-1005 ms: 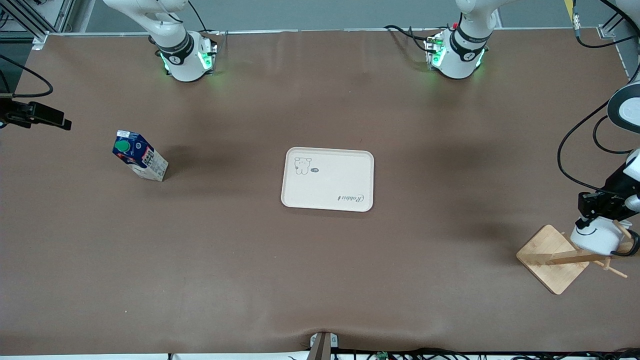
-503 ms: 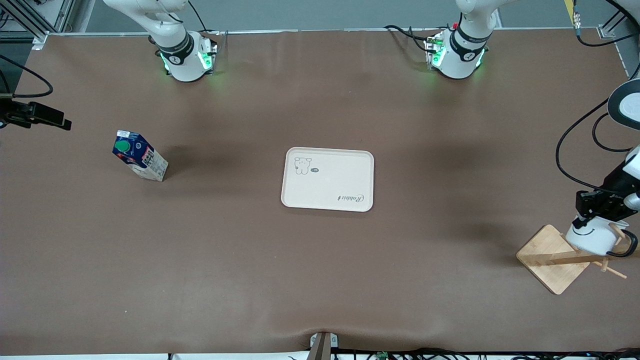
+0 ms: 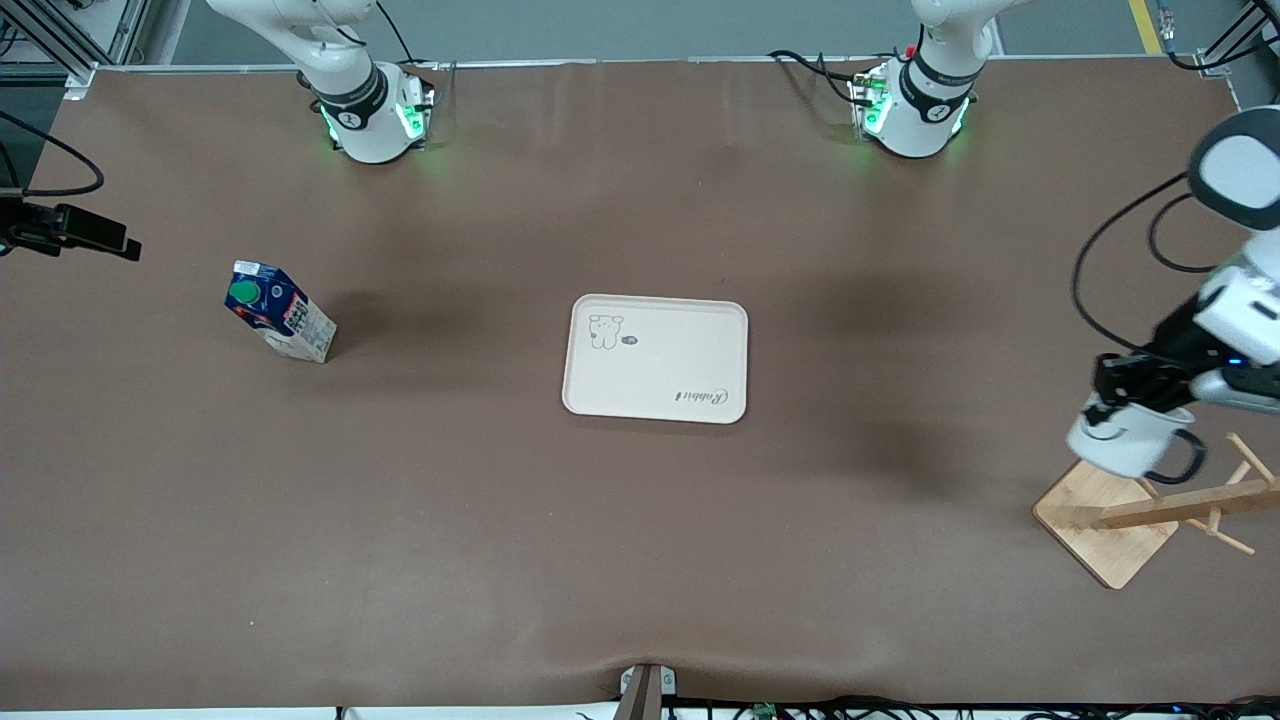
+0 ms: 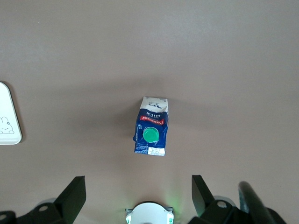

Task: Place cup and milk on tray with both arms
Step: 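Lift the mug off the stand while the right gripper reaches the milk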

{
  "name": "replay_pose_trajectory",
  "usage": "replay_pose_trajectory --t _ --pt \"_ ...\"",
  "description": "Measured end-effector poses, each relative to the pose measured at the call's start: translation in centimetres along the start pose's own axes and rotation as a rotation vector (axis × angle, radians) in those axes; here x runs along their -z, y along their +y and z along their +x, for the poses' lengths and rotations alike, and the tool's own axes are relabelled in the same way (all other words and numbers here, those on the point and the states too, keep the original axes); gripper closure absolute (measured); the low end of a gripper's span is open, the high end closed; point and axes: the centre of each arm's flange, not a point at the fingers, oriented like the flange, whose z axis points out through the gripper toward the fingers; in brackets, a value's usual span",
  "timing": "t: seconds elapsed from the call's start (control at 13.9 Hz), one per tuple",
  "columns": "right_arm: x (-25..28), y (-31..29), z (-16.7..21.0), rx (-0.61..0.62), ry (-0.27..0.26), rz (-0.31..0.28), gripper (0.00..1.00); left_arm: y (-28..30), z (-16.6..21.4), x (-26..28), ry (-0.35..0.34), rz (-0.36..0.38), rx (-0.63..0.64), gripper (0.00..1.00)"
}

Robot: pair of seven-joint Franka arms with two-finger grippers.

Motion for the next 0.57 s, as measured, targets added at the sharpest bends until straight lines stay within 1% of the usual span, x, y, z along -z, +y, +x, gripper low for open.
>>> replay_pose_trajectory --t 0.22,0.29,0.43,0.57 --pt "0.0 0.1 0.0 -0.002 -0.001 0.000 0.00 6.2 -0.5 -1.6 -0.040 0.039 0.039 0.92" --pt "-0.2 0.1 0.2 -0.002 -0.004 0.000 0.00 8.1 -0.8 -2.3 -0.054 0.041 0.054 0.92" --pt "-1.2 0.1 0.9 -0.003 -0.024 0.000 0.00 12.2 -1.8 -4.2 -0.094 0.033 0.094 0.92" --pt "-2.0 0.2 1.6 -0.004 -0.041 -0.001 0.00 17.7 -3.6 -7.0 -0.141 0.050 0.140 0.92"
